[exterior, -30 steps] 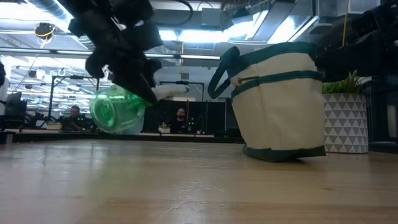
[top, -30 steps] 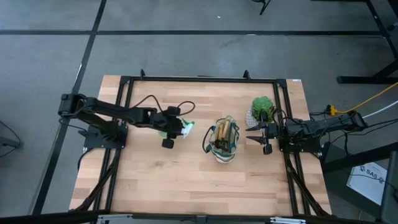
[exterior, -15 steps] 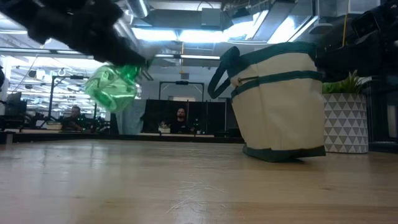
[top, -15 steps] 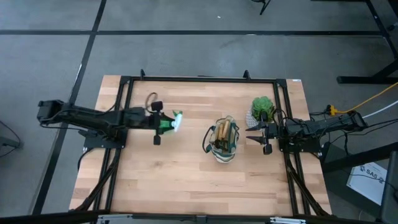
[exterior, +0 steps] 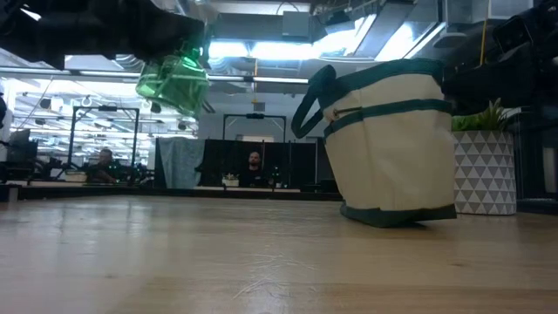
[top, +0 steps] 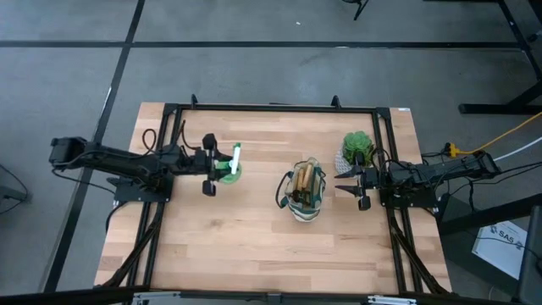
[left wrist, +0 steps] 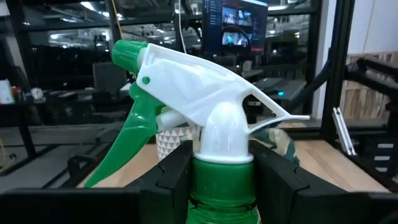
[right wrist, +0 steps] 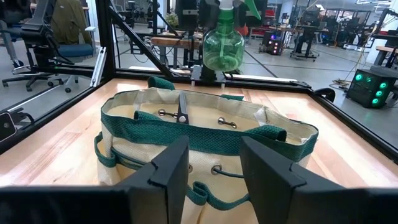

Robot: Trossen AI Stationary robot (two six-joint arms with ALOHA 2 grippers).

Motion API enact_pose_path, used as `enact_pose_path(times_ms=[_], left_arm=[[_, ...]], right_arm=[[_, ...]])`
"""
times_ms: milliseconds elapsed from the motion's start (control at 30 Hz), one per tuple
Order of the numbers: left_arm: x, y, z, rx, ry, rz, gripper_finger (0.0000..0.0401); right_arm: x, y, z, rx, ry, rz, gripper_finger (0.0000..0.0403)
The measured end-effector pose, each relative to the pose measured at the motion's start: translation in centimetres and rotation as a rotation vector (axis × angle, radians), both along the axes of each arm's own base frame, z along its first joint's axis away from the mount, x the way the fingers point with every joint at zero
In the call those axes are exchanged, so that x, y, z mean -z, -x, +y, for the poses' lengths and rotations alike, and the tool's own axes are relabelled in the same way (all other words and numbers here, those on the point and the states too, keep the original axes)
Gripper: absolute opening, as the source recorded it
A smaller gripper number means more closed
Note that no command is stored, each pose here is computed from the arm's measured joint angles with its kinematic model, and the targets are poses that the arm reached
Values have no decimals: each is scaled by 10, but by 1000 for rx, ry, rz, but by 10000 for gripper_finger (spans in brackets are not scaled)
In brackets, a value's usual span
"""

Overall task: Pick & Place Garden tools in Gardening bag
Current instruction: Put the green spray bottle into the white gardening bag

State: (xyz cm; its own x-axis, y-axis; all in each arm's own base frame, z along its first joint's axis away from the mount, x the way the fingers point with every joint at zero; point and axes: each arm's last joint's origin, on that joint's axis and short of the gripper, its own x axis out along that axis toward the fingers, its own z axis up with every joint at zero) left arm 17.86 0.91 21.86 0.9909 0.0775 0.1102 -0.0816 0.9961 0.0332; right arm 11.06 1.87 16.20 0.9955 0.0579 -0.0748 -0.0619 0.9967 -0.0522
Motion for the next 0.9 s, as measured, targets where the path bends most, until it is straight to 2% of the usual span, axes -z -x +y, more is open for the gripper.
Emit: enact_pose_path(times_ms=[600, 900], left_arm=[[2, -12, 1, -17, 80, -55, 127], [-2, -29, -6, 45, 64, -25, 127]], right_arm=[[0, 0, 0, 0, 0, 0, 147], [0, 0, 0, 0, 0, 0, 147]])
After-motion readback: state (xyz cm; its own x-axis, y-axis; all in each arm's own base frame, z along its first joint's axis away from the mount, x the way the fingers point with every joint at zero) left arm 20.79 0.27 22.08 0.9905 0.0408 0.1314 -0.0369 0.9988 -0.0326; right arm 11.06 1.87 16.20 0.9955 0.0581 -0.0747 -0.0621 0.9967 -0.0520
